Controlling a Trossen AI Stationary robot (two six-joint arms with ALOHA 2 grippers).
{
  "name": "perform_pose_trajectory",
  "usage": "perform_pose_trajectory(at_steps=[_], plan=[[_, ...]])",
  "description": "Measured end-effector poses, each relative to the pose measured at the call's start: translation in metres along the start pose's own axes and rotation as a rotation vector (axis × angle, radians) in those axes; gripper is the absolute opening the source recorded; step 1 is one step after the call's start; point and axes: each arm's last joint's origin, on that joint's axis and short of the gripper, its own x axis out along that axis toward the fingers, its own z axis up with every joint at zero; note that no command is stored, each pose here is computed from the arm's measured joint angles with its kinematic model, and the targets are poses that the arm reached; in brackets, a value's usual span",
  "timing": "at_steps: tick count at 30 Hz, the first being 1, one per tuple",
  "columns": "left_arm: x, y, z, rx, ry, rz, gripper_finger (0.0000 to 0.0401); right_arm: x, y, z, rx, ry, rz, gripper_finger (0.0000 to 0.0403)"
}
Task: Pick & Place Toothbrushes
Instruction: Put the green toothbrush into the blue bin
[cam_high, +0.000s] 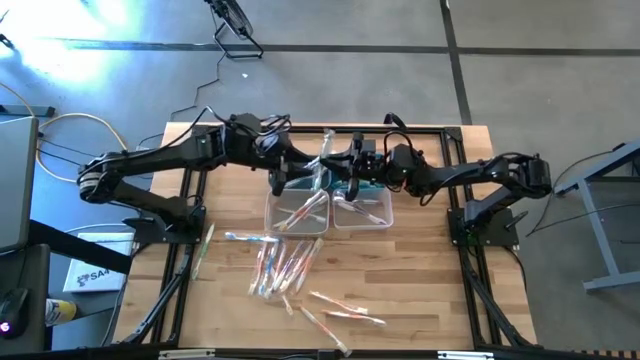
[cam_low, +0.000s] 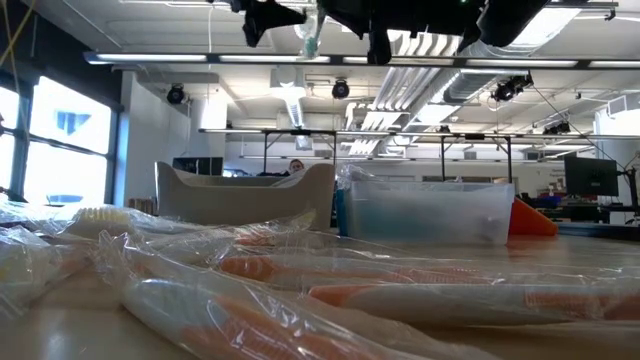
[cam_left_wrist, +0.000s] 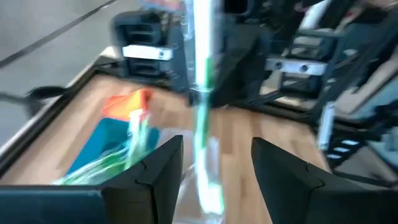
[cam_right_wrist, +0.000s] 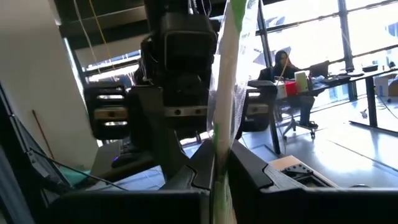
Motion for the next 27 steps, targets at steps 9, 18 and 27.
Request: perform_pose_trajectory(at_steps=[9, 18, 27], plan=[[-0.036, -0.007, 0.001, -0.004, 0.032, 0.107, 0.0186, -0.021, -0.007, 0.023, -0.063, 0.123, -0.164, 0.0018], [-0.058, -0.011, 0.0, -0.014, 0.045, 0.172, 0.0186, -0.049, -0.007, 0.035, -0.211, 0.287, -0.357, 0.0018], [-0.065, -0.012, 0.0, -0.023, 0.034, 0.197, 0.0186, -0.061, -0.015, 0.018, -0.417, 0.535, -0.494, 0.0018]])
